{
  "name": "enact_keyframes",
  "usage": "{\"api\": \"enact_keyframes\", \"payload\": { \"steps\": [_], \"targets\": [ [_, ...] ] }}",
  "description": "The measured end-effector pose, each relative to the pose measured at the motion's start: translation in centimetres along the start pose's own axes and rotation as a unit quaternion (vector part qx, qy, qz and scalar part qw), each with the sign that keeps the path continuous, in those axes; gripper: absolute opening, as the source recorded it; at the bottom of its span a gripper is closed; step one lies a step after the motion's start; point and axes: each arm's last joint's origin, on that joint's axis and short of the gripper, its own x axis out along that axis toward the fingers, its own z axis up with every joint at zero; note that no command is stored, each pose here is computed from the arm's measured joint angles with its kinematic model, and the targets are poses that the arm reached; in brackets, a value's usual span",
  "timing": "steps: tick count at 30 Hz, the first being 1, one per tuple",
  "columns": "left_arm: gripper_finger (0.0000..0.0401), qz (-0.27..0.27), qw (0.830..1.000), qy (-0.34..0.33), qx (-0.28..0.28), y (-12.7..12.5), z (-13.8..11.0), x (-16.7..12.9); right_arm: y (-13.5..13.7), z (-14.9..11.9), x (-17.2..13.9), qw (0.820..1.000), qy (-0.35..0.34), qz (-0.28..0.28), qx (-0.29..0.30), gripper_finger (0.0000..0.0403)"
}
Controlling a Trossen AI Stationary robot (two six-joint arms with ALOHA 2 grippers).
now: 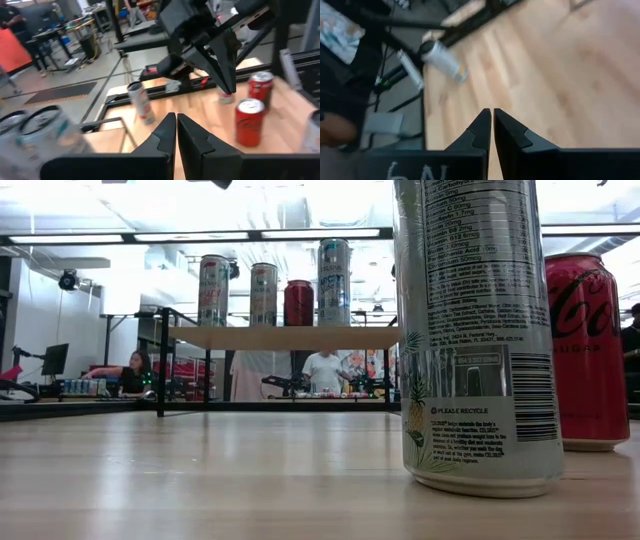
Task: Place canned beverage on shelf
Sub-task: Put the red soda can aligned with the other red soda can on the shelf
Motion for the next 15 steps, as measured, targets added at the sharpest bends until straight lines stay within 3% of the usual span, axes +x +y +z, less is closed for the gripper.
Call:
{"api": "enact_keyframes", "payload": {
  "steps": [8, 15],
  "targets": [
    [0.0, -0.031, 0.999, -0.014, -0.027, -1.9, -0.2, 1.4, 1.3, -4.3, -0.2, 0.986, 0.13, -0.056, 0.085, 0.0012],
    [0.0, -0.043, 0.997, -0.026, -0.06, -2.8, -0.1, 2.0, 3.1, -6.7, -2.1, 0.945, 0.251, -0.169, 0.127, 0.0012]
  ]
}}
